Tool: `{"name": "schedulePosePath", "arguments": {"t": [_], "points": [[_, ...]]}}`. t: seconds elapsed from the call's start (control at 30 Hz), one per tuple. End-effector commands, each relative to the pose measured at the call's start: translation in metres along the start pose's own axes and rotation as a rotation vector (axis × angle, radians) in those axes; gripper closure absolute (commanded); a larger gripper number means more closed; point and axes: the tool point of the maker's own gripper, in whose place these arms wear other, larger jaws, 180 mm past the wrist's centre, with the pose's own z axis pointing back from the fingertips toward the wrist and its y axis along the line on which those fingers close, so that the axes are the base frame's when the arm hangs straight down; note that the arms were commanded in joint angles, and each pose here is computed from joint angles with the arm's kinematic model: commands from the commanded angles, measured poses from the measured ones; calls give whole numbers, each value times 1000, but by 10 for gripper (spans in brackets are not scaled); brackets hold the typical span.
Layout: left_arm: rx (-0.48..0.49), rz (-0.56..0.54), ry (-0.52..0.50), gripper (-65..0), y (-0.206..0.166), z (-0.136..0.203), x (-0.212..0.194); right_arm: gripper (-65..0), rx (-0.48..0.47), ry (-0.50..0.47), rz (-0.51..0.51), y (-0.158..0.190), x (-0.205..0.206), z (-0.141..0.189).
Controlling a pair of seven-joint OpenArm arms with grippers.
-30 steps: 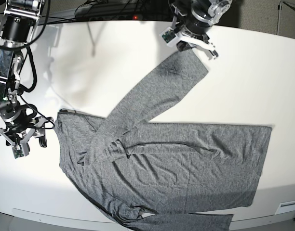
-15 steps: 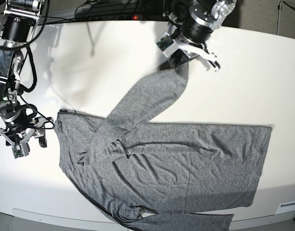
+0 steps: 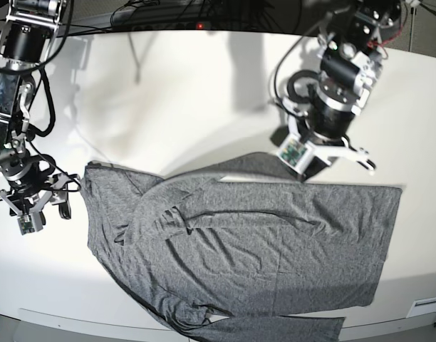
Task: Fold the T-shirt properly
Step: 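Fold the sleeve across the shirt body toward the hem with the left gripper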
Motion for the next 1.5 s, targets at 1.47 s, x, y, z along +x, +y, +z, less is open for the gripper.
{"name": "schedulePosePath", "arguments": {"t": [1.47], "points": [[135,88,86,0,146,-150,-3,-344,17,-70,-90,13,26,-21]]}}
